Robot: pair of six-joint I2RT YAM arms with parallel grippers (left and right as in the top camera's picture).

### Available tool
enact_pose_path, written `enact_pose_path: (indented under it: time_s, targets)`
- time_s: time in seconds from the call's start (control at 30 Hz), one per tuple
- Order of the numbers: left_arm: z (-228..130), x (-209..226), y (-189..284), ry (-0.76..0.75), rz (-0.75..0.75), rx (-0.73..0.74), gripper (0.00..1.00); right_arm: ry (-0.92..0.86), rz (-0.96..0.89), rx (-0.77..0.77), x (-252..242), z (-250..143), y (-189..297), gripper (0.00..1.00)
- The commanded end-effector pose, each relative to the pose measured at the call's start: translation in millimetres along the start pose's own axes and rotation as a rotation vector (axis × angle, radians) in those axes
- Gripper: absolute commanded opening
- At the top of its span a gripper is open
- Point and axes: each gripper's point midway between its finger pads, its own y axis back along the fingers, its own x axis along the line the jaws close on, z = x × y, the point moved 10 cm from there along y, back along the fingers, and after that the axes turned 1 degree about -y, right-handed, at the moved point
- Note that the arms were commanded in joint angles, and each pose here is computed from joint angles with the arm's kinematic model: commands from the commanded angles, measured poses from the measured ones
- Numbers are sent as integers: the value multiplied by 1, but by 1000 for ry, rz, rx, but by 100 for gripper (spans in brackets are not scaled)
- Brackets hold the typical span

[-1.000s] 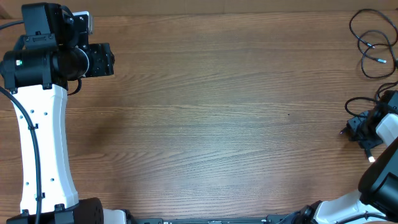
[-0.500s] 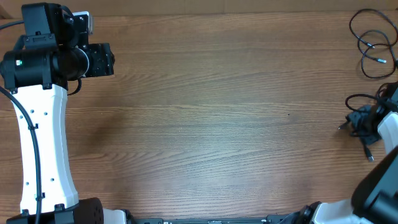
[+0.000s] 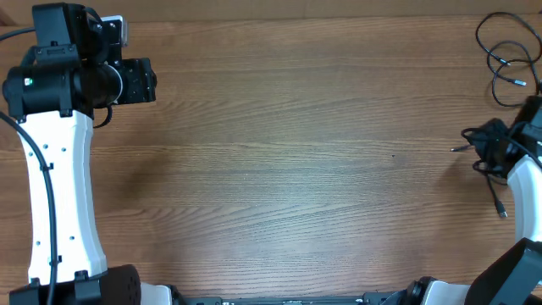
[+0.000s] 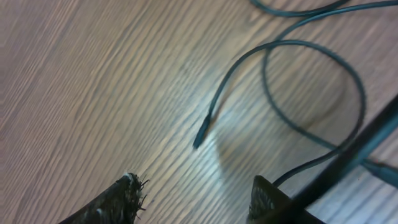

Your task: Untangle cables

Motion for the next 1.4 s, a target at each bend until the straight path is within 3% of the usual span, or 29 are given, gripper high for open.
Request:
enact_pose_path:
  time_s: [0.0, 0.13, 0.2, 0.47, 0.73, 0.83, 0.9, 1.03, 1.23, 1.3, 1.33, 1.37]
  targets:
    - [0, 2, -12, 12, -14, 36, 67, 53, 52, -12, 21, -5, 5, 57]
    - [0, 2, -13, 12, -21, 37, 66, 109, 76, -6, 38, -16, 4, 60]
    - [1, 2, -13, 11, -22, 29, 67, 132, 95, -7, 46, -22, 1, 67]
    - [-1, 2, -13, 12, -21, 39, 67, 153, 20, 91, 45, -36, -40, 72]
    - [0, 2, -13, 12, -21, 38, 67, 160, -81, 240, 32, -59, -87, 72]
    - [-1, 2, -13, 12, -21, 38, 67, 161, -95, 262, 30, -63, -94, 60]
    - [0, 2, -13, 12, -21, 38, 67, 166, -72, 252, 34, -61, -91, 58]
    - [0, 2, -13, 9, -20, 38, 68, 185, -11, 215, 52, -55, -77, 58]
    - [-1, 2, -13, 10, -22, 40, 67, 190, 14, 172, 62, -44, -64, 66]
    - [-1, 2, -13, 10, -21, 44, 67, 177, -55, 188, 49, -44, -68, 64]
    - [-2, 2, -13, 10, -21, 45, 67, 169, -81, 194, 44, -45, -71, 56]
    - [-2, 2, -13, 10, -21, 46, 67, 163, -97, 198, 39, -45, -73, 34]
